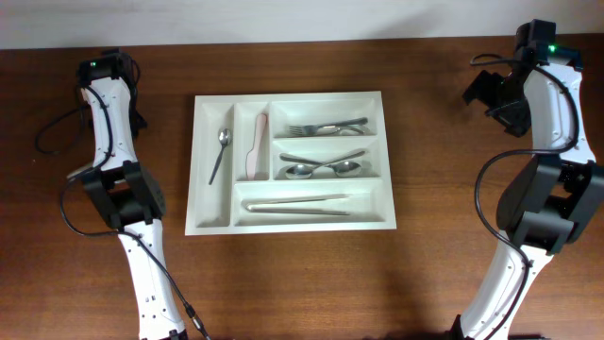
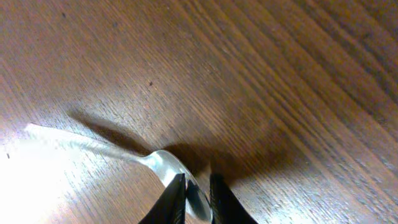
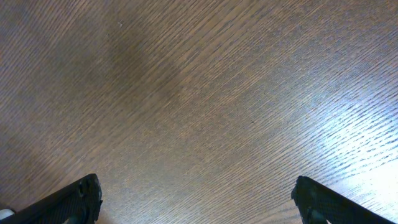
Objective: Pack container
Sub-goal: 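Lower the left gripper and close it on the last silver spoon, then lift the spoon with the left gripper and carry it over the tray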
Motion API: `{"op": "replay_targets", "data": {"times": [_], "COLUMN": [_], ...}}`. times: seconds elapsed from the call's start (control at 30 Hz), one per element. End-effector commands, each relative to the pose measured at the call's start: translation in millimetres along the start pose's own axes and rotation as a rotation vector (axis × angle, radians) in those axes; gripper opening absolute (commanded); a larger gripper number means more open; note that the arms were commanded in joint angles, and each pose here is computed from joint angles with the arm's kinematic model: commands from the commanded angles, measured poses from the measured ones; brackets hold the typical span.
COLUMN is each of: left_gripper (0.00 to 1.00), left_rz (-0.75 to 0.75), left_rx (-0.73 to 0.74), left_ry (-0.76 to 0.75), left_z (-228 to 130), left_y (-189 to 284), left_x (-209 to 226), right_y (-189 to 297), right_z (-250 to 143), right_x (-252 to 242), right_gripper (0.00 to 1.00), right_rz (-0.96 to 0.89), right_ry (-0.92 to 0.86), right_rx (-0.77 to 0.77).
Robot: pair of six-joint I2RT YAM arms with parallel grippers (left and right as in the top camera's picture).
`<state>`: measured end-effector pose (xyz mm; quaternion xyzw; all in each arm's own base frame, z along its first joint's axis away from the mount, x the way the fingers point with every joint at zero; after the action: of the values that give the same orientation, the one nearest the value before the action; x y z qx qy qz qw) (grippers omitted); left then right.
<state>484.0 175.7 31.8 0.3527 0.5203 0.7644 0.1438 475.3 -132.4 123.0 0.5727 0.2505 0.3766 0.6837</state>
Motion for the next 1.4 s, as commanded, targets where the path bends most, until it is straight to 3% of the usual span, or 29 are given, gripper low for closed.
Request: {"op": "replay_targets", "data": {"times": [0.0,0.47,0.83,1.07,1.2,1.37], "left_gripper": [0.02,0.02,0.02,0.02,0.02,0.02], "left_rz": [0.036,0.028,-0.108,-0.196,-0.237,-0.305], "left_rx": [0.01,0.023,-0.215,-0.368,-0.444,-0.496], "left_ry": [-0.019,-0.102,-0.206,-0.315,-0.443,-0.814], "left_z": [-2,-10,1,-11,-27,-67], "left_y": [-13,2,105,180,217,249], "left_x": [2,0,-21,-36,-48,-75], "right_y": [10,10,10,10,10,10], "right_z": [6,6,6,6,6,6], "right_x": [1,1,1,1,1,1], "right_gripper": [0.99,0.99,0.99,0.99,0.99,0.99], "right_rz": [0.015,0.015,0.015,0.015,0.016,0.015], "right_ry": [0.004,0.004,0.004,0.004,0.004,0.004], "right_rx": [-0.029,-0.029,-0.029,-0.029,-0.029,-0.029]}}
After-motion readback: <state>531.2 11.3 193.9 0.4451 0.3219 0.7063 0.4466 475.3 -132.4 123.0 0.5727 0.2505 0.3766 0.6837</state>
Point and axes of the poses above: each gripper's point midway between its finger pads, its own y axis back along the fingers, its own x axis along the line the jaws close on, z = x × y, the point moved 3 cm from there along y, back along the fingers, and after that the axes turned 5 degrees about y, right-handed, at the moved point
